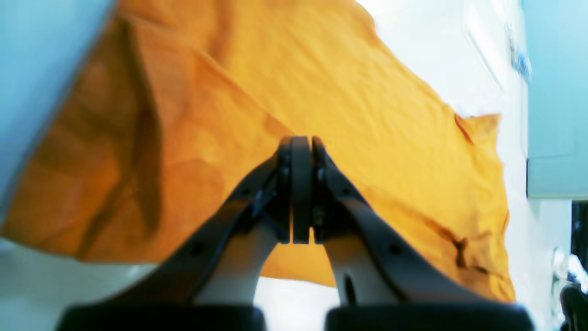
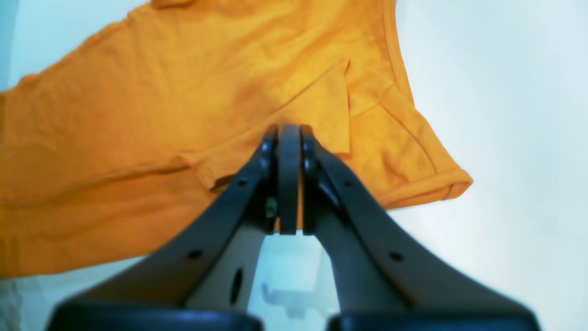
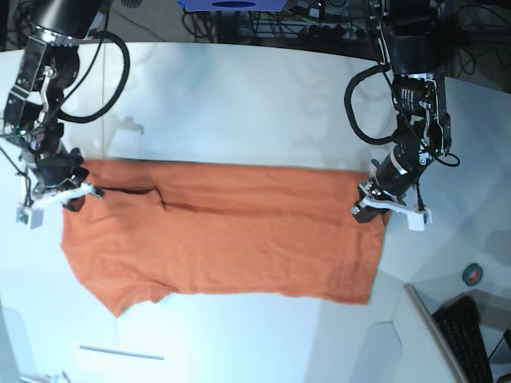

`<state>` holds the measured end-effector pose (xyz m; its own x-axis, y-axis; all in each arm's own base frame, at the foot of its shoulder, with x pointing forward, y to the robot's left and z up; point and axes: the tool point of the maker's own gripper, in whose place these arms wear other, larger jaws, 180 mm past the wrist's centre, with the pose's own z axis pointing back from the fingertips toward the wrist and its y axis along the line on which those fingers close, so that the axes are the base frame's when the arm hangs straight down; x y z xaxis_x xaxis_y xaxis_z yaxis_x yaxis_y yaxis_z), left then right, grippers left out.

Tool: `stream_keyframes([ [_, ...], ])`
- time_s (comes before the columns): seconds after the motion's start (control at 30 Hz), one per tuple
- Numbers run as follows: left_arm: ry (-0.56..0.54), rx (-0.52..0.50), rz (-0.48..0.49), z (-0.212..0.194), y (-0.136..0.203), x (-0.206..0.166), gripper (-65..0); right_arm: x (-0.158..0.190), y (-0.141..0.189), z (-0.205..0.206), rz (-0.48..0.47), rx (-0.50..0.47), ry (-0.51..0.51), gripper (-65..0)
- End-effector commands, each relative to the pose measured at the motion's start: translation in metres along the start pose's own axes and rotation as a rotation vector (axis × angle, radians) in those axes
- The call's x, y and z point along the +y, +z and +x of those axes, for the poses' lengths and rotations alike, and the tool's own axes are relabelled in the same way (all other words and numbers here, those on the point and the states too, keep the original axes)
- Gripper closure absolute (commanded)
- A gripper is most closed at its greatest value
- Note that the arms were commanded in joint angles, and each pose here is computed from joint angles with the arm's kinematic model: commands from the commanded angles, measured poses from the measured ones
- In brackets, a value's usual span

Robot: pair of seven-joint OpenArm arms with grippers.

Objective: Layout the t-shirt on the table in an organized manner, then fold the t-shirt properly
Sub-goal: 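Pull the held edge with both grippers to straighten the shirt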

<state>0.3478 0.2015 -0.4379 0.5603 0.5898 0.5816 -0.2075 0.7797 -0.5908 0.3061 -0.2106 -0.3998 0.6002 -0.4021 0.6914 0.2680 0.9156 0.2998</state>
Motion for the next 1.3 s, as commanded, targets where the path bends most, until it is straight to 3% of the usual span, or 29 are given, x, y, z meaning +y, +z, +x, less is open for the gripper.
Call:
stream_keyframes([
  [0.0, -0.004, -0.033, -0.021, 0.014, -0.002, -0.006, 0.0, 0.003, 0.002, 0.015, 0.011, -0.050, -0.001, 0.0],
  [0.2, 0.026, 0.014, 0.008, 0.001, -0.011, 0.005, 0.0, 0.006, -0.011, 0.004, 0.019, -0.007, -0.020, 0.0],
  [0.33, -0.030, 0.041, 0.053, -0.006, -0.012, 0.014, 0.0, 0.008, -0.032, -0.012, 0.042, 0.065, -0.039, 0.0],
  [0.5, -0.057, 0.058, 0.078, -0.011, -0.009, 0.021, 0.0, 0.051, -0.039, -0.031, 0.186, 0.126, 0.091, 0.0],
  [0.63, -0.059, 0.063, 0.084, -0.013, -0.008, 0.024, 0.0, 0.068, -0.055, -0.052, 0.228, 0.214, 0.156, 0.0],
  [0.87, -0.041, 0.067, 0.207, -0.008, 0.005, 0.060, 0.0, 0.047, -0.070, -0.077, 0.192, 0.319, 0.146, 0.0],
  [1.13, -0.083, 0.060, 0.252, 0.008, 0.019, 0.082, 0.0, 0.010, -0.075, -0.089, 0.129, 0.345, 0.138, 0.0],
  [1.27, -0.084, 0.060, 0.255, 0.009, 0.020, 0.083, 0.0, 0.008, -0.075, -0.090, 0.125, 0.334, 0.136, 0.0],
])
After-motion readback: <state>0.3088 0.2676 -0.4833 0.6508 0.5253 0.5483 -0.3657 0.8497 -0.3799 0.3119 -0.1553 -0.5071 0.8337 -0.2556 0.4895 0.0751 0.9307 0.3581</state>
